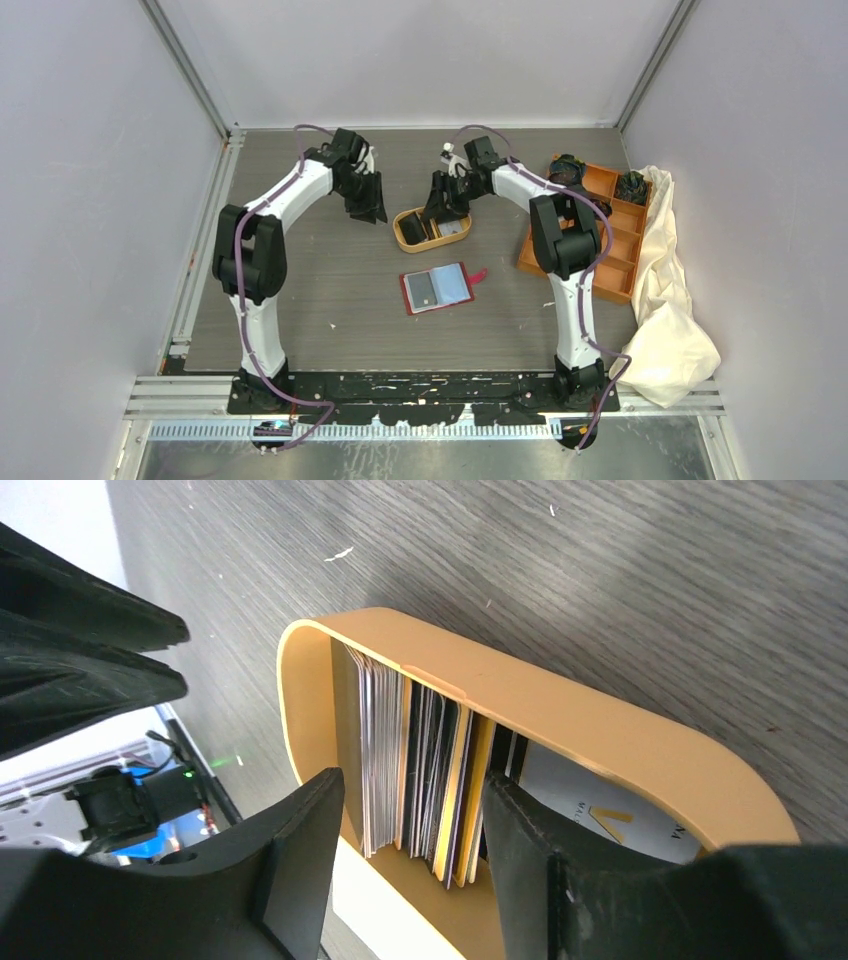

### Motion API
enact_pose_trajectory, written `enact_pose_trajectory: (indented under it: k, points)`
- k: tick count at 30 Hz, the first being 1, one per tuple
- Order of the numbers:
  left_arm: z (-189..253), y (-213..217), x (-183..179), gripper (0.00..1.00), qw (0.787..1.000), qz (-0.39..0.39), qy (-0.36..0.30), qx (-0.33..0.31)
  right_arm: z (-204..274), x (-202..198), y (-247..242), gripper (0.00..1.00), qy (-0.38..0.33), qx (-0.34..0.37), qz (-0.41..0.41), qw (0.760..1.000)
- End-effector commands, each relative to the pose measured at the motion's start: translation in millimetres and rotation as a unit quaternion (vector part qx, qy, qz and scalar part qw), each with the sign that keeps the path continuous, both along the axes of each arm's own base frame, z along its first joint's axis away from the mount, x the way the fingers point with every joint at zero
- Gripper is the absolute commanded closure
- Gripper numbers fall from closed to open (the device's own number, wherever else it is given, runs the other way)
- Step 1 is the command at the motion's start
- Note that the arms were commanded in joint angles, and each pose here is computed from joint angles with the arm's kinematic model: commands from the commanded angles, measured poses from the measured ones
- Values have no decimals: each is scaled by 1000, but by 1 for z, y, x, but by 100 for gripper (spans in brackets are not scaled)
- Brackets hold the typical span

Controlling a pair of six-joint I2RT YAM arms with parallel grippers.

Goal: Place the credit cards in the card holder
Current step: Pick up the credit card from the storage box.

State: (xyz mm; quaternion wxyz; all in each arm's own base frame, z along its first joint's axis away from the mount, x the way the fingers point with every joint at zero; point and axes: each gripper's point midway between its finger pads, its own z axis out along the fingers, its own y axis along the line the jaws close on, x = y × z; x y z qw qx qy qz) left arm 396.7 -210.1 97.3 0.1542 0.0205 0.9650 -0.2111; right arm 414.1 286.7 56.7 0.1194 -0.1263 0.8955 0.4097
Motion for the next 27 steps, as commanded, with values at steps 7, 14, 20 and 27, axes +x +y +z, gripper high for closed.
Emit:
enact_pose_trajectory:
  k: [7, 14, 20, 27]
  points:
    - [13, -19, -1, 68, 999, -27, 3, -35, 34, 0, 17, 48, 28, 103, -5, 994]
    - [13, -23, -3, 68, 999, -32, 7, -40, 32, -2, 22, 56, 48, 127, -9, 991]
    - [10, -25, -5, 69, 998, -35, 15, -40, 32, -3, 22, 61, 41, 120, -6, 992]
    - [9, -27, -6, 69, 998, -39, 18, -41, 19, -12, 20, 57, 37, 71, 14, 997]
